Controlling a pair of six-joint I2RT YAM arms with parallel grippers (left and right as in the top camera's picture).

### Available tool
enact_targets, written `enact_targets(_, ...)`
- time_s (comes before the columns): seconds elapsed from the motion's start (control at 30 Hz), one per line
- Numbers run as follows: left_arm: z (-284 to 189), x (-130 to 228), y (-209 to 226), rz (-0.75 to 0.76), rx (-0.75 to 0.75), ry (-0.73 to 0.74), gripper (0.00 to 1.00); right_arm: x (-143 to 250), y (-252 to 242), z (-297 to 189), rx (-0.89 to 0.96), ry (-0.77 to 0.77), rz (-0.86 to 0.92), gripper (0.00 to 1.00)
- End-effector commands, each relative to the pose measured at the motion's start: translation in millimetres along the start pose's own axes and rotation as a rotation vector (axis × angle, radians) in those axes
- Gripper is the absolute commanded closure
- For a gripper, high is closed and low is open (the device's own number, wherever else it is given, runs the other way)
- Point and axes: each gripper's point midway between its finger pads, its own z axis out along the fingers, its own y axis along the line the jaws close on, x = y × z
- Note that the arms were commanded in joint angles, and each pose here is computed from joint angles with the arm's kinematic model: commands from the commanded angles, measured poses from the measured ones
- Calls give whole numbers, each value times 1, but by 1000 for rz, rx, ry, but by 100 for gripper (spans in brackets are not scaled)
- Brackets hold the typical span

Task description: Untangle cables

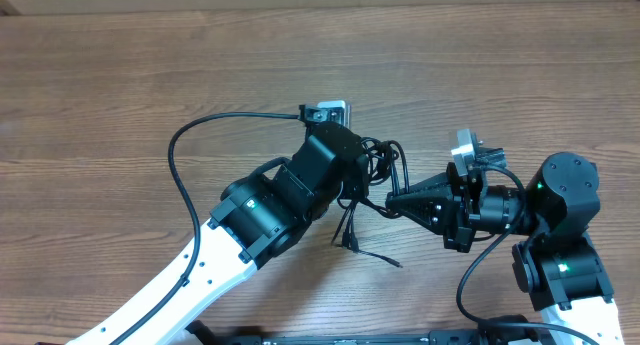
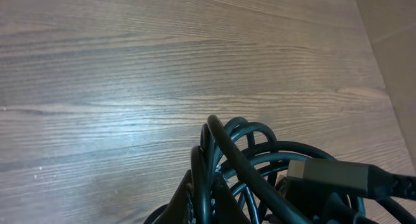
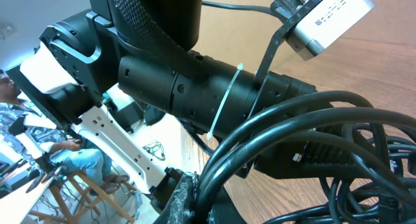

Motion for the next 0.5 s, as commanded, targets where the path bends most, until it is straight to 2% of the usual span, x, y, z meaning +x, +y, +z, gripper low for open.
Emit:
enact_targets(0.0,-4,-6,-7,148,23,-20,96,-1,11,-1,-41,7,-36,96)
enact_targets(0.33,-11,13,-49,563,282,37,96,-2,9,-1,-30,3,-28,96)
enact_targets(0.47,-12,18,-52,615,313,52,96,-2,8,-1,-24,1,-26,96)
